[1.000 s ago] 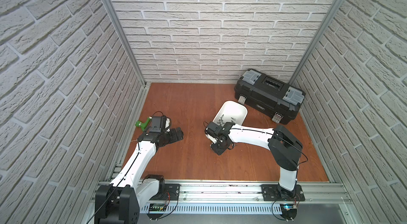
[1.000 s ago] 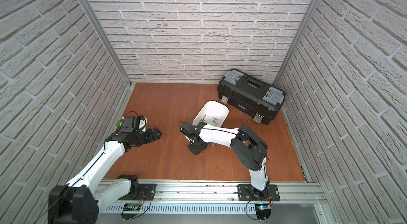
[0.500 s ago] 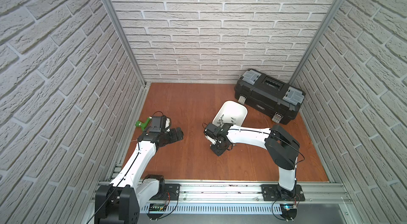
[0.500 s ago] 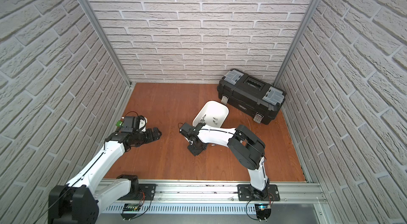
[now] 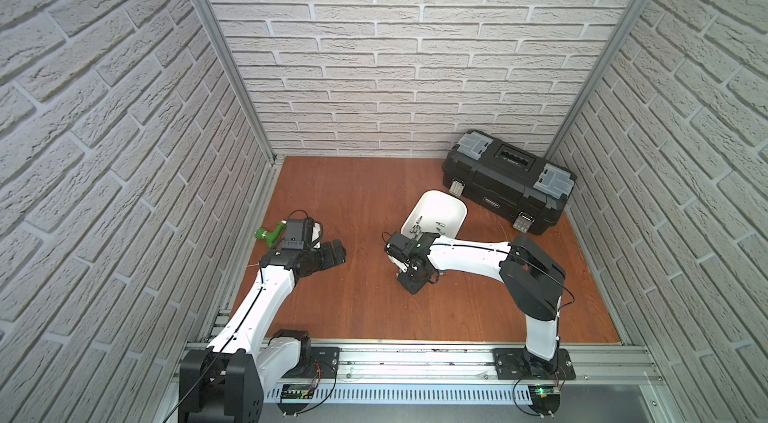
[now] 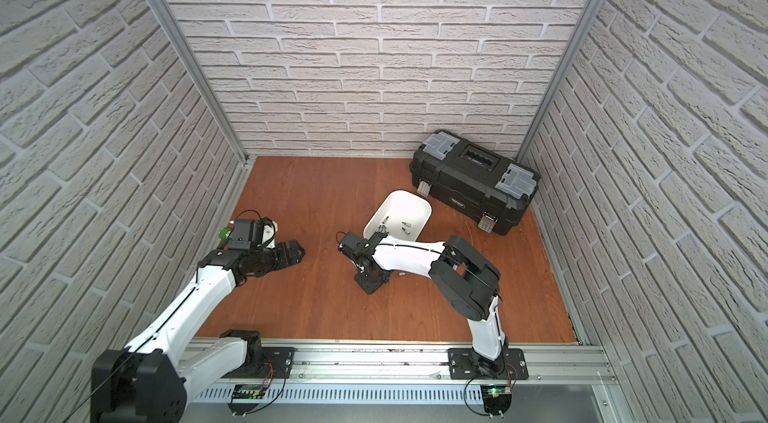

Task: Put the bit on the desktop into the storage box
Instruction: Pick up the screwdriver bit from the center of the board.

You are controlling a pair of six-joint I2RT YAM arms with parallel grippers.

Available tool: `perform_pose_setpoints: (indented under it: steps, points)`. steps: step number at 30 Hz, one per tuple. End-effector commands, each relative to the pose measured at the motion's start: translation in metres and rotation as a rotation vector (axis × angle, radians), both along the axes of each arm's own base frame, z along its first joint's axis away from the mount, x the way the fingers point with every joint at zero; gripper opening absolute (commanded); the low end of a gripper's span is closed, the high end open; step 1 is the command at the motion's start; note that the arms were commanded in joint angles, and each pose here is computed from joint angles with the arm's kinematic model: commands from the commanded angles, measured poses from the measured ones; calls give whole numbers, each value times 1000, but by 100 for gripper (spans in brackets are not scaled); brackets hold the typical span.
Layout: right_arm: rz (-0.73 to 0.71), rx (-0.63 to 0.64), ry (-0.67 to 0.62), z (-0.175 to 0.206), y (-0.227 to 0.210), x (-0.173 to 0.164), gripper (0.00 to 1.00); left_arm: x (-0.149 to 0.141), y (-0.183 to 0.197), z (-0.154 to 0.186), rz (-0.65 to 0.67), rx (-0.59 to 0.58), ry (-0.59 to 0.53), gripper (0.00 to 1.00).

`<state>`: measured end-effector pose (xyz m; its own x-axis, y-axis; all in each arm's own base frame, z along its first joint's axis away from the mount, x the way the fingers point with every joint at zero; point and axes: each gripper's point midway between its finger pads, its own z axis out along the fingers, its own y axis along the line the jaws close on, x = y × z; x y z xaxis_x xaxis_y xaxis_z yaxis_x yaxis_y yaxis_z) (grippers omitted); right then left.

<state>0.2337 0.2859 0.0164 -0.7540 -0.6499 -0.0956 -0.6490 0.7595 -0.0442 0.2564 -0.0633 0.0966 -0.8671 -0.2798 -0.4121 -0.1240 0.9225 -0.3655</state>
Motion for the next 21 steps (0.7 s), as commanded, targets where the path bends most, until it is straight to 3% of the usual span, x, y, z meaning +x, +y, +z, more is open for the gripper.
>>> perform_pose_setpoints:
  steps: [1,21]
  points:
    - [-11,3,-19,6,0,-1,14,6,-1,9,-14,11,-31,98]
    - [-28,32,-58,36,-12,-7,11,5,0,10,-11,10,-31,98]
